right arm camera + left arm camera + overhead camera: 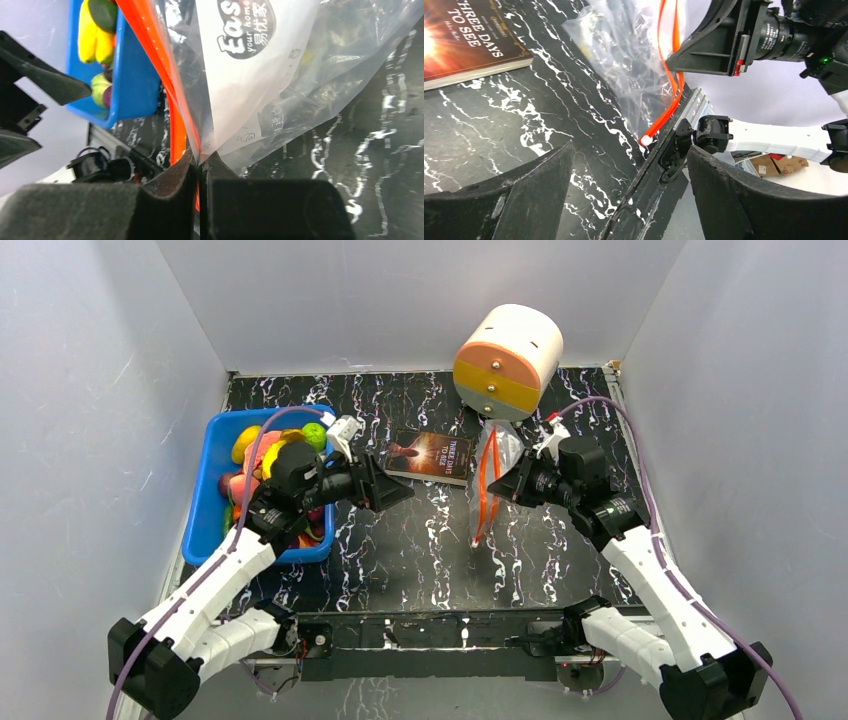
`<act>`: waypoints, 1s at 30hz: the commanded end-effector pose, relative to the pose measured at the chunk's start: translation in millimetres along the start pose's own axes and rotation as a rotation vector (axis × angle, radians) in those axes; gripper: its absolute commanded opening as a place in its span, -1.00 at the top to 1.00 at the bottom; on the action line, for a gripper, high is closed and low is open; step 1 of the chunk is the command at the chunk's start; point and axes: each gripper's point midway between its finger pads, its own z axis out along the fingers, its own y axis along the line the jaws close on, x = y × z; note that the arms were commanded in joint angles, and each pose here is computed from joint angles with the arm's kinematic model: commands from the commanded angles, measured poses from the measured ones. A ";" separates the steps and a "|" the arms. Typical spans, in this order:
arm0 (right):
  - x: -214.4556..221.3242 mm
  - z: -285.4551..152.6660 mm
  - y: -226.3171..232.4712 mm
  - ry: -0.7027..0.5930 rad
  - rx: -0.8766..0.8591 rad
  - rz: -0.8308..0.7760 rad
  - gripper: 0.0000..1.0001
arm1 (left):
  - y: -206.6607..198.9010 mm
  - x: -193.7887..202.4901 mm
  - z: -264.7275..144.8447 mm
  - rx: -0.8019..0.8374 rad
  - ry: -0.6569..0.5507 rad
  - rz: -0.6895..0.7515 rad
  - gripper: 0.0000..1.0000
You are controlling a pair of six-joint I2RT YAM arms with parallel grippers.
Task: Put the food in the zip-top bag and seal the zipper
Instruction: Open the zipper of the food storage bag.
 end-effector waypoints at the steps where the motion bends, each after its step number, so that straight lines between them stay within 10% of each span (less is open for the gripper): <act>1: -11.8 -3.2 44.2 -0.043 -0.207 0.043 1.00 | -18.4 -6.8 12.5 0.058 -0.017 0.009 -0.60; 24: 19.9 21.5 105.0 0.091 -0.398 0.039 1.00 | -38.3 -10.5 52.5 0.135 -0.018 -0.029 -0.30; 30: 25.2 25.3 101.9 0.107 -0.391 0.022 1.00 | -28.6 -6.4 59.6 0.094 0.009 -0.028 0.04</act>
